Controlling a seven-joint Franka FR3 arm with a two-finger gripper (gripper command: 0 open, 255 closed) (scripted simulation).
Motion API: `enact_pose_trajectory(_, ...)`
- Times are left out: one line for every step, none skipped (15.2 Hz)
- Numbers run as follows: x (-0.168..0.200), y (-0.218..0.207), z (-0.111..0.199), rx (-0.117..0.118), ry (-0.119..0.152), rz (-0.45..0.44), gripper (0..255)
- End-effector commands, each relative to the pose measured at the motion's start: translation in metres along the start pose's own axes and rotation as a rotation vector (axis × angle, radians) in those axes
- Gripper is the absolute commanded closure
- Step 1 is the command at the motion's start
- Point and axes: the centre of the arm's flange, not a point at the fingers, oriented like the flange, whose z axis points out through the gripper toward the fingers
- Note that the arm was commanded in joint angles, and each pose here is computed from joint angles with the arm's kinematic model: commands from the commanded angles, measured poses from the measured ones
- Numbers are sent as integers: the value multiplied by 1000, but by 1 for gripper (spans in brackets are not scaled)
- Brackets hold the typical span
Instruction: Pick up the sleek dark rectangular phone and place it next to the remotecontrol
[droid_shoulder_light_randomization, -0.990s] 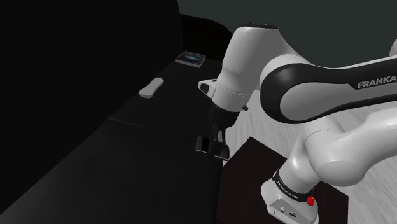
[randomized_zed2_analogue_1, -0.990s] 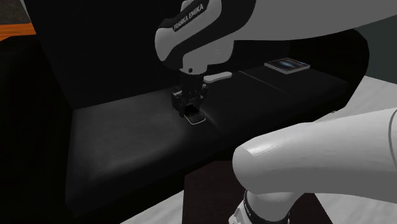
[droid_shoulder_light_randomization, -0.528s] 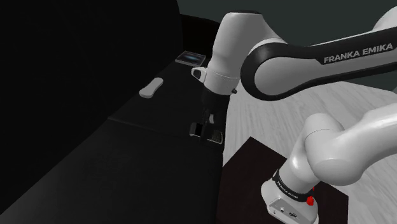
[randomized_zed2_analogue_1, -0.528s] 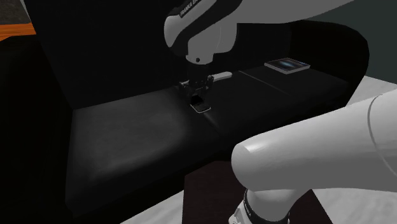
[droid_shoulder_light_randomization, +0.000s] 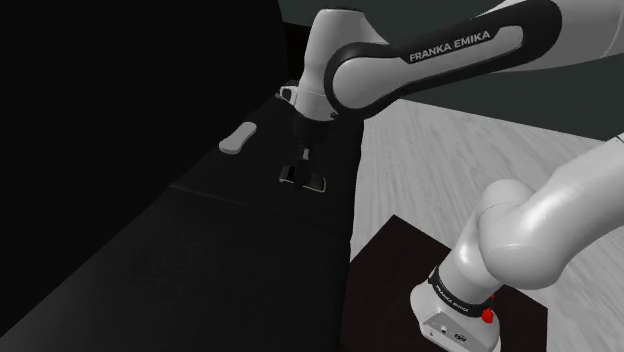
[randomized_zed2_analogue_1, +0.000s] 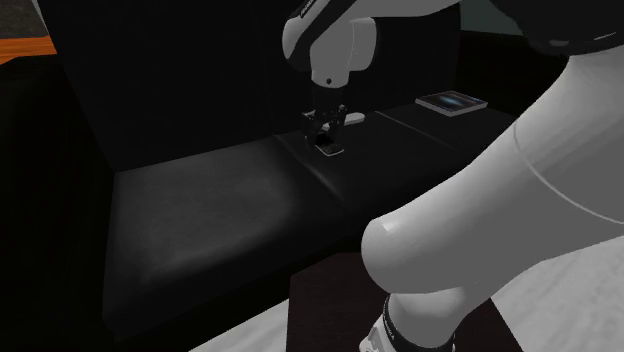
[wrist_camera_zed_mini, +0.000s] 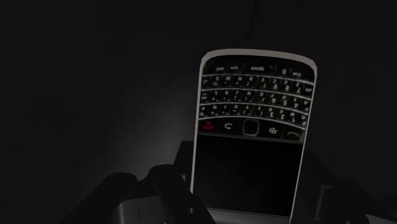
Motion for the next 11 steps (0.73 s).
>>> enact_pose_trajectory(11, 22, 0, -1, 0, -1, 255)
enact_pose_trajectory(18, 34, 0, -1, 0, -1, 255)
enact_pose_trajectory(24, 46, 0, -1, 0, -1, 255)
enact_pose_trajectory(31, 57, 0, -1, 0, -1, 255)
enact_pose_trajectory(37, 69, 0, -1, 0, -1, 255)
enact_pose_trajectory(43, 80, 0, -1, 0, -1, 255)
enact_pose_trajectory(50, 92, 0, -1, 0, -1, 255)
enact_pose_trajectory(56, 103, 0, -1, 0, -1, 255)
enact_pose_trajectory(63, 115, 0, -1, 0, -1, 255)
enact_pose_trajectory(69, 126, 0, -1, 0, -1, 255)
enact_pose_trajectory(75, 138, 0, -1, 0, -1, 255)
